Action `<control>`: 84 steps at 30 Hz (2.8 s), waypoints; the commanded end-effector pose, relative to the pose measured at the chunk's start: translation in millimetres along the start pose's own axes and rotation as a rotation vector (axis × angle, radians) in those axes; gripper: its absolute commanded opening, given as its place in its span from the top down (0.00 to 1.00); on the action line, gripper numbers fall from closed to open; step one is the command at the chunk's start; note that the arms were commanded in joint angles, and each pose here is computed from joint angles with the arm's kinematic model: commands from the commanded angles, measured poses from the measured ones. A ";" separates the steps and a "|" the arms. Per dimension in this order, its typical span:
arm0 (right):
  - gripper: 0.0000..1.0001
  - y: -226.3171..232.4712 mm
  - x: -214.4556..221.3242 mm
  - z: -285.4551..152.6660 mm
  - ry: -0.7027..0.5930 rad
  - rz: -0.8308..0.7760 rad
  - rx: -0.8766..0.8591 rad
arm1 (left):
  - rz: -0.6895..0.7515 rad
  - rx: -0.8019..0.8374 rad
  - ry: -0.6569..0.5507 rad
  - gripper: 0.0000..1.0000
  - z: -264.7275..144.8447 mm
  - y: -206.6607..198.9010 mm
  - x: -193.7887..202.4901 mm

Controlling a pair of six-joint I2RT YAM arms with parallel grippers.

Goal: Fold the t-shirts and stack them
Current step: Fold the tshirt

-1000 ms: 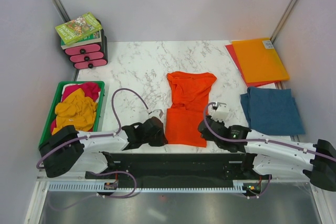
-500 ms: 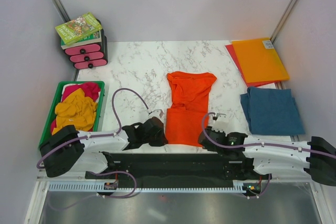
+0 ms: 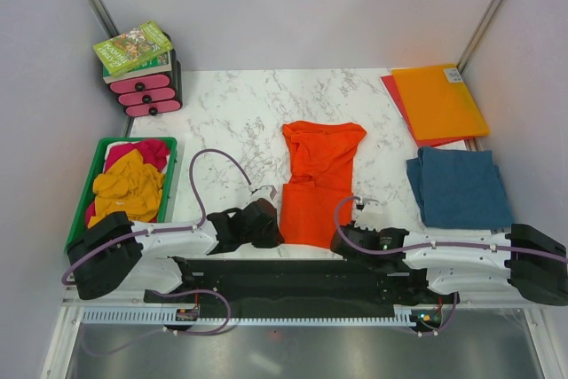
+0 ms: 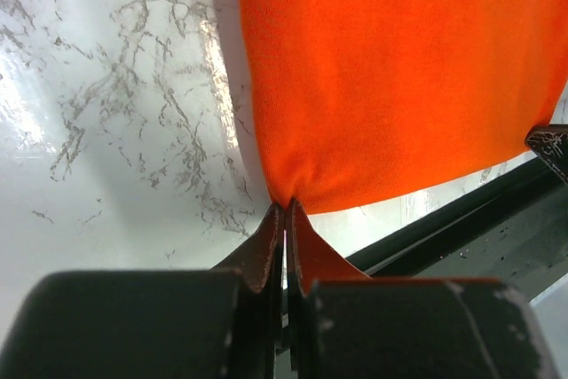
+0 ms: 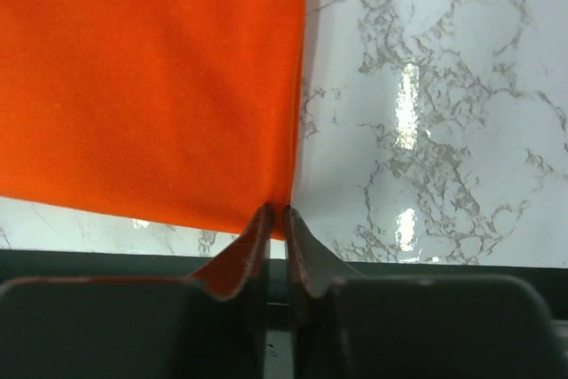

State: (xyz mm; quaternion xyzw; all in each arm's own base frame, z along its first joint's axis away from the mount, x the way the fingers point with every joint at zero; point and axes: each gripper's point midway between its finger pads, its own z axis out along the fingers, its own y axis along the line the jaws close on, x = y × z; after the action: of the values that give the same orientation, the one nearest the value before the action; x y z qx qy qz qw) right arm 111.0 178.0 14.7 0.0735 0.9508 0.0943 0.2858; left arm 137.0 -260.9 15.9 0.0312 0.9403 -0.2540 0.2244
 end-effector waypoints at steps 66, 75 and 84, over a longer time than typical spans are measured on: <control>1.00 29.8 -373.8 104.2 -0.394 0.126 0.225 | 0.140 -0.101 -0.387 0.98 46.2 -50.7 -347.2; 1.00 10.2 -362.8 155.5 -0.349 0.122 0.258 | 0.121 -0.161 -0.338 0.97 86.3 -26.3 -359.5; 0.44 41.4 -377.3 98.3 -0.484 0.125 0.150 | 0.079 -0.195 -0.479 0.39 32.0 -37.3 -393.3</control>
State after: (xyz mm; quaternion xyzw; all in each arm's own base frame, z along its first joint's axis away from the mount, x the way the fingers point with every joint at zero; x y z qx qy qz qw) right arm 479.8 141.3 82.5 0.1758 0.8855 -0.0191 0.4296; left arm 491.5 -296.8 111.2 0.0029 0.9085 -0.1438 0.3923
